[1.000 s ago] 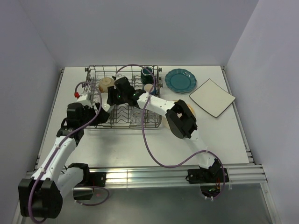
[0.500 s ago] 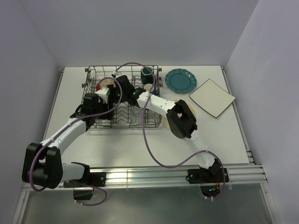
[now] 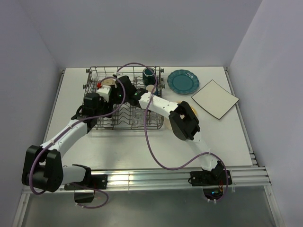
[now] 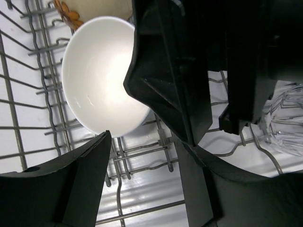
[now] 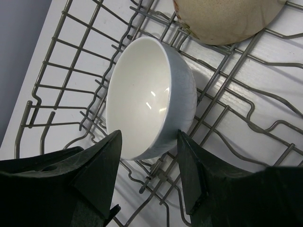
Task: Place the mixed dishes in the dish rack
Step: Grab a bowl with the right arm, then pass the bowl from the right arm to the left
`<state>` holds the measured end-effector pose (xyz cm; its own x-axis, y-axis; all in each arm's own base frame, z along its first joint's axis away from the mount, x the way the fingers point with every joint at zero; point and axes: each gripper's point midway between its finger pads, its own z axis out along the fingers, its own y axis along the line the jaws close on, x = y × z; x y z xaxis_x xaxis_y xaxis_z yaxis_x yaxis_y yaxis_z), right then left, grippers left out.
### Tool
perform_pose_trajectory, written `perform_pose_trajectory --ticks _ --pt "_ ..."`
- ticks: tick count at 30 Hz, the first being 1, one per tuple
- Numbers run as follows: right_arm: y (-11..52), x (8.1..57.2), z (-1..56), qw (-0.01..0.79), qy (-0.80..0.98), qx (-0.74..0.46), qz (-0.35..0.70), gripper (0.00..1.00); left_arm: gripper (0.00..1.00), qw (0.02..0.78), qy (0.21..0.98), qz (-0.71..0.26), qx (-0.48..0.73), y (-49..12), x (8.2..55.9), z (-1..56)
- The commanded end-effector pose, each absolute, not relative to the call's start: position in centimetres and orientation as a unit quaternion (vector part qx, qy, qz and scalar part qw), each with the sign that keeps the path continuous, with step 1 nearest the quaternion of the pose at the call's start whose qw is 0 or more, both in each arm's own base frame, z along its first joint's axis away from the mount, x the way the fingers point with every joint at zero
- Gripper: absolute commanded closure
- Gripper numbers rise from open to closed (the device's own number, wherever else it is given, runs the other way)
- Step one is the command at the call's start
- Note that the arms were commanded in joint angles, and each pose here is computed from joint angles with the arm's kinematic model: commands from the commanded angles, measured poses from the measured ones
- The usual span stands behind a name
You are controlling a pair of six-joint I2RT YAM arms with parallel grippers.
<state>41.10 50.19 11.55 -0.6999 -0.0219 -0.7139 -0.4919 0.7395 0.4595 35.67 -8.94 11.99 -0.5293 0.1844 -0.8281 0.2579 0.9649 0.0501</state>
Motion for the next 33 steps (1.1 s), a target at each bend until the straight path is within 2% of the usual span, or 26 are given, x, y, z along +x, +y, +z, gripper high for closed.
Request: perform_pose_trajectory --ticks 1,7,12,15,19,22,29,33 --pt "51.4 41.4 15.9 0.388 0.837 -0.147 0.358 0.42 0.36 0.514 0.841 -0.036 0.162 -9.6 37.2 15.1" --pt "51.5 41.3 15.9 0.384 0.837 -0.144 0.362 0.42 0.39 0.478 0.851 -0.064 0.209 -11.2 37.3 12.7" --pt "51.7 41.0 16.0 0.378 0.838 -0.143 0.367 0.42 0.42 0.474 0.854 -0.046 0.209 -10.8 38.2 11.7" --pt "51.7 40.9 16.1 0.376 0.838 -0.143 0.369 0.42 0.48 0.476 0.855 -0.030 0.202 -10.3 38.9 11.5" --pt "51.6 40.9 16.0 0.371 0.840 -0.139 0.370 0.42 0.62 0.475 0.859 -0.010 0.194 -9.7 39.6 11.2" --pt "51.6 40.7 16.0 0.368 0.840 -0.139 0.374 0.42 0.65 0.476 0.860 0.001 0.186 -9.3 39.9 11.1" --pt "51.6 40.6 16.0 0.358 0.842 -0.134 0.381 0.42 0.66 0.466 0.866 0.012 0.181 -9.0 40.2 10.0" --pt "51.5 40.6 15.9 0.355 0.843 -0.132 0.381 0.42 0.56 0.468 0.866 0.021 0.175 -8.6 40.2 9.7"
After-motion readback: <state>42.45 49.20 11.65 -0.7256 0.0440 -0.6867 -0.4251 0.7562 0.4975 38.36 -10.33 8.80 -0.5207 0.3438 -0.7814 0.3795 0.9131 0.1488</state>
